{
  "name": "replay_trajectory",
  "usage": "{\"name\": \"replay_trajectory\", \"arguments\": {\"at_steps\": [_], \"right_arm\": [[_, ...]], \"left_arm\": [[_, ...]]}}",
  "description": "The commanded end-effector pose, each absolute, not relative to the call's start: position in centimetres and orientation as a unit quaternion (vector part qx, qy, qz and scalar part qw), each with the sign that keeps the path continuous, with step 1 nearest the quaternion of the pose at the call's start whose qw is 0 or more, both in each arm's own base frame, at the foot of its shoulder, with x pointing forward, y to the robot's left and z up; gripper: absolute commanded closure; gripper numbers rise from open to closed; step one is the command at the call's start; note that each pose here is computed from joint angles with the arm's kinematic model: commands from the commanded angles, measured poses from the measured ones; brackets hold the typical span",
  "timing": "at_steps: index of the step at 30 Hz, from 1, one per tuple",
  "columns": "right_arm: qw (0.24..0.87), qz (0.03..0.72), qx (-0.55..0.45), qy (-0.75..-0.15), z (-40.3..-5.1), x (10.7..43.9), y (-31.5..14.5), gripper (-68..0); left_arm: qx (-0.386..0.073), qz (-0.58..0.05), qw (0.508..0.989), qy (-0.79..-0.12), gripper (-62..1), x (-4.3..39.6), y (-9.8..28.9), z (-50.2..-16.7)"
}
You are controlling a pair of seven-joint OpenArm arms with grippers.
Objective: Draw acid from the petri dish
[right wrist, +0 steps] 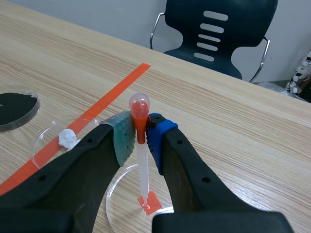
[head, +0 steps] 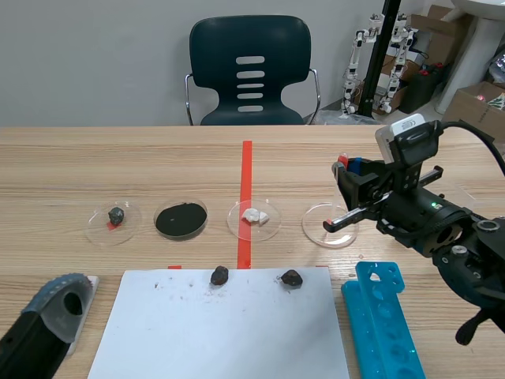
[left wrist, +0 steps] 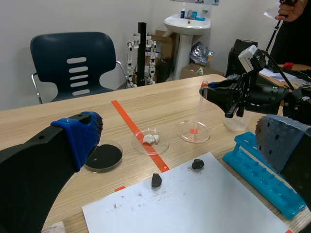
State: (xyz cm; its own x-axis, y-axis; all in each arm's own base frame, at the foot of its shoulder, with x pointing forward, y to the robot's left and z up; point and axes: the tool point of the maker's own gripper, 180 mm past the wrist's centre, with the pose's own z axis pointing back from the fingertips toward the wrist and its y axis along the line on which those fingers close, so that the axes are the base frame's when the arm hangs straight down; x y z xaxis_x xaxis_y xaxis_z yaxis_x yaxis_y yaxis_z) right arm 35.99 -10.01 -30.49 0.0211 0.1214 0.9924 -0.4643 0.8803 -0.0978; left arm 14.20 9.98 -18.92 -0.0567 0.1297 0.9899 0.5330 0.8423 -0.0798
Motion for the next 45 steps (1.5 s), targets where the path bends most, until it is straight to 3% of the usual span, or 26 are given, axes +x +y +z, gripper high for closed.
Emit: {"name": "replay_trajectory", "arguments": {"at_steps": [1,36,45], "right_arm": [[0.690,0.204,0.132,-0.681,-29.5,36.3,-10.0,-8.6],[0.686,0.202,0.130,-0.687,-29.2,36.3,-10.2,-8.6],[0.677,0.201,0.131,-0.696,-27.5,36.2,-10.8,-8.6]], "left_arm": [[-0.238,-0.150,0.636,-0.719,-62.3,14.2,9.9,-18.1],[-0.238,-0.150,0.636,-0.719,-62.3,14.2,9.9,-18.1],[-0.238,-0.150,0.636,-0.719,-62.3,14.2,9.9,-18.1]]}}
